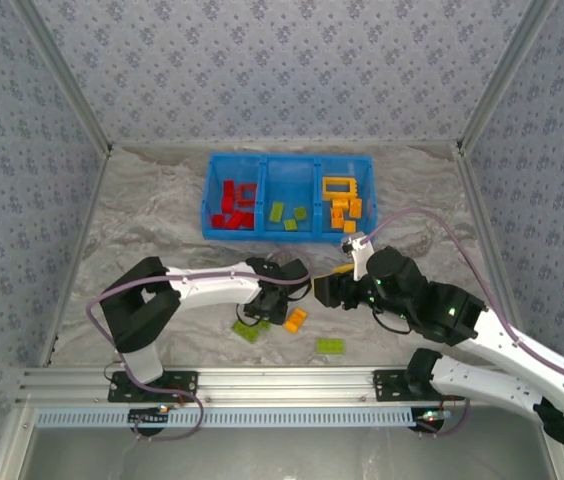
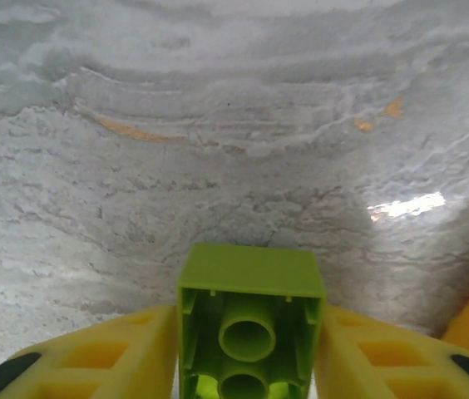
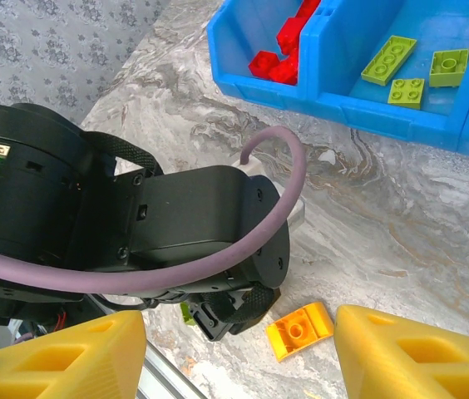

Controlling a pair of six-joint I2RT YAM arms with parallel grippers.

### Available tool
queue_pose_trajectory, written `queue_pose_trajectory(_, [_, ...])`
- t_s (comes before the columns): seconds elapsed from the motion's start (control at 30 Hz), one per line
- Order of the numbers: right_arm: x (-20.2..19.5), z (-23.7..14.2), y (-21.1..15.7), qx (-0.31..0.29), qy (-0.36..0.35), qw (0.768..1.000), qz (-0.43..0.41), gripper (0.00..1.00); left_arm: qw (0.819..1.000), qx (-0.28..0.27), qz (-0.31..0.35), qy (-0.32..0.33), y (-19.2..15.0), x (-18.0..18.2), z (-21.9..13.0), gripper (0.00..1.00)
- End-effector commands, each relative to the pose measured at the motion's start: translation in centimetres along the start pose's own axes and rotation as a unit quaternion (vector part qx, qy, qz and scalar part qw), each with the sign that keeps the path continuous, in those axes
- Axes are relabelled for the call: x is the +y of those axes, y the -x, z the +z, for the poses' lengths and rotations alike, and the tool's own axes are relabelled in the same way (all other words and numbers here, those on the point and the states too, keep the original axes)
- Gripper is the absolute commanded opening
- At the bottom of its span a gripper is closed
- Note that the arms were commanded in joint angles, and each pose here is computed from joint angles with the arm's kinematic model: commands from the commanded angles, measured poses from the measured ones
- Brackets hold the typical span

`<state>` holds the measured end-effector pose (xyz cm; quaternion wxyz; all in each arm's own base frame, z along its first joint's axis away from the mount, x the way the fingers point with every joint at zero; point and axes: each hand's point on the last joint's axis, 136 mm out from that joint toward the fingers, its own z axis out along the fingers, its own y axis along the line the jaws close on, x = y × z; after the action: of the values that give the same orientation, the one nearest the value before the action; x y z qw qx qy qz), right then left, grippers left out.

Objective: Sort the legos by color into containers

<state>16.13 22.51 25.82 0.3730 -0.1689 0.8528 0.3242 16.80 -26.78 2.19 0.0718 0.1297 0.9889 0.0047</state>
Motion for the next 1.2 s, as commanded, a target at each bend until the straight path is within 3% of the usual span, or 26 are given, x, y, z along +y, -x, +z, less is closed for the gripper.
queue_pose_trajectory(0.0, [0.0, 0.1, -0.6, 0.006, 0.003, 1.0, 0.007, 0.64, 1.0, 0.001, -0.004, 0.006, 0.0, 0.3, 0.4, 0.38])
queue_pose_trajectory(0.1, [-0.1, 0.0, -0.6, 0.006, 0.001, 1.0, 0.008, 0.64, 1.0, -0.011, -0.006, 0.01, 0.3, 0.6, 0.0, 0.32])
queue_pose_trajectory(0.23, [0.1, -0.3, -0.2, -0.003, 0.005, 1.0, 0.002, 0.64, 0.999, -0.046, -0.005, 0.012, 2.3, 0.9, -3.0, 0.32])
queue_pose_trajectory(0.47, [2.6, -1.0, 2.8, -0.061, 0.048, 0.995, -0.061, 0.65, 0.986, -0.138, -0.057, -0.079, 12.2, 2.3, -13.1, 0.32])
queue_pose_trajectory(0.63, [2.4, 1.5, 4.4, -0.079, 0.011, 0.993, -0.092, 0.64, 0.972, -0.189, -0.065, -0.123, 19.3, 2.5, -16.2, 0.32])
queue_pose_trajectory(0.87, [2.1, 4.5, 6.0, -0.124, -0.026, 0.986, -0.109, 0.64, 0.961, -0.245, -0.065, -0.107, 29.0, 2.0, -14.6, 0.31])
queue_pose_trajectory(1.17, [2.0, 5.9, 5.5, -0.141, -0.034, 0.985, -0.096, 0.65, 0.968, -0.225, -0.09, -0.072, 35.4, 2.3, -5.8, 0.31])
